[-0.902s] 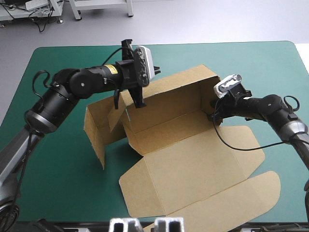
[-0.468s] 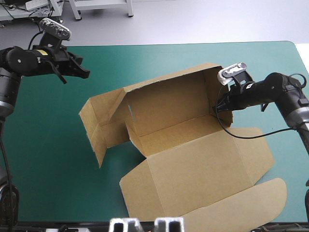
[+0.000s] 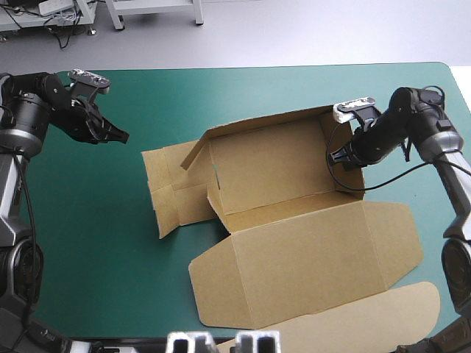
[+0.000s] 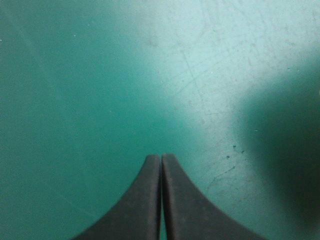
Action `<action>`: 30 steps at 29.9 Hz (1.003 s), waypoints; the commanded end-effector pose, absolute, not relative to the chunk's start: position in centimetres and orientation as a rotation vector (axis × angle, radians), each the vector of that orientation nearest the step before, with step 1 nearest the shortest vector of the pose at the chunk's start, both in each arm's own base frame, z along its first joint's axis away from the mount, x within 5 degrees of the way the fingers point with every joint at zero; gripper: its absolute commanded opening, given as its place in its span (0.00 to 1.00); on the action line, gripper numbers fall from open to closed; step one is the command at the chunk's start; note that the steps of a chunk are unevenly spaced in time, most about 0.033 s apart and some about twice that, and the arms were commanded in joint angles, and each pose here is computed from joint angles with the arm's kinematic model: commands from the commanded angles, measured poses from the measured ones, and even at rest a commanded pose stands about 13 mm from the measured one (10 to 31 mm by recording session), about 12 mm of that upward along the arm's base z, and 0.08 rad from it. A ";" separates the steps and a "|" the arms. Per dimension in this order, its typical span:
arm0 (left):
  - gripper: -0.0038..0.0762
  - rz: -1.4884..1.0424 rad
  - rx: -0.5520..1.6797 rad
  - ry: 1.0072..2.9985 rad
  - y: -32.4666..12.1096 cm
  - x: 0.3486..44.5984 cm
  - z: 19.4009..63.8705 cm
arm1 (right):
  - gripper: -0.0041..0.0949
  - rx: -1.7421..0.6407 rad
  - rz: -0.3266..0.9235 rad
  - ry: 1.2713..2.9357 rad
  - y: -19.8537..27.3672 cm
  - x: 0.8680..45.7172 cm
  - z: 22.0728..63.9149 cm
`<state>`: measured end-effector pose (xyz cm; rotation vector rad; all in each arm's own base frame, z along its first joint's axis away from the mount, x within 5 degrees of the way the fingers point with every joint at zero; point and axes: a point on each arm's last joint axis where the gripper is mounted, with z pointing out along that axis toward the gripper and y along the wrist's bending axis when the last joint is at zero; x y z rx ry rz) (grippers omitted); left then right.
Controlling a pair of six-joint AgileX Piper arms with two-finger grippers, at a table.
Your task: Fold the box
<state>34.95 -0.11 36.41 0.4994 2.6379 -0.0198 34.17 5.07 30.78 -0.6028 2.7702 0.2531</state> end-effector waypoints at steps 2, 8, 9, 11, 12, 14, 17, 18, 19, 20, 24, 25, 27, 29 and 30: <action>0.04 -0.051 0.470 2.555 -0.4 34.6 38.3 | 0.02 -0.570 0.298 2.826 5.3 35.2 30.4; 0.04 -0.068 0.466 2.584 -0.5 34.6 38.0 | 0.02 -0.542 0.328 2.863 5.7 37.8 28.4; 0.04 -0.072 0.470 2.595 -0.5 34.5 37.9 | 0.03 -0.550 0.337 2.858 5.8 38.0 28.4; 0.04 -0.077 0.477 2.620 -0.5 34.3 37.8 | 0.07 -0.591 0.339 2.824 5.9 38.2 28.7; 0.04 -0.078 0.478 2.624 -0.5 34.2 37.8 | 0.11 -0.604 0.340 2.807 5.9 38.4 28.9; 0.04 -0.079 0.474 2.623 -0.5 34.3 37.8 | 0.24 -0.652 0.328 2.776 5.9 38.5 29.4; 0.04 -0.095 0.469 2.617 -0.6 34.3 37.8 | 0.47 -0.673 0.314 2.733 6.0 38.8 30.5; 0.04 -0.099 0.467 2.611 -0.6 34.3 37.8 | 0.57 -0.676 0.310 2.718 6.0 38.9 31.2; 0.04 -0.103 0.464 2.605 -0.6 34.4 37.9 | 0.64 -0.657 0.307 2.702 6.0 39.0 31.8; 0.04 -0.105 0.463 2.600 -0.7 34.4 37.9 | 0.72 -0.622 0.303 2.684 6.0 39.1 32.6; 0.04 -0.114 0.418 2.572 -0.7 34.7 38.1 | 0.84 -0.565 0.292 2.597 6.0 39.5 35.6; 0.04 -0.119 0.404 2.563 -0.7 34.8 38.1 | 0.84 -0.565 0.289 2.586 6.0 39.5 35.9; 0.03 -0.129 0.374 2.538 -0.8 35.0 38.3 | 0.84 -0.566 0.280 2.583 6.0 39.5 36.0; 0.04 -0.137 0.333 2.524 -0.8 35.2 38.4 | 0.84 -0.560 0.251 2.602 5.8 39.7 35.6; 0.03 -0.141 0.312 2.526 -0.8 35.2 38.4 | 0.84 -0.549 0.231 2.623 5.6 39.8 35.1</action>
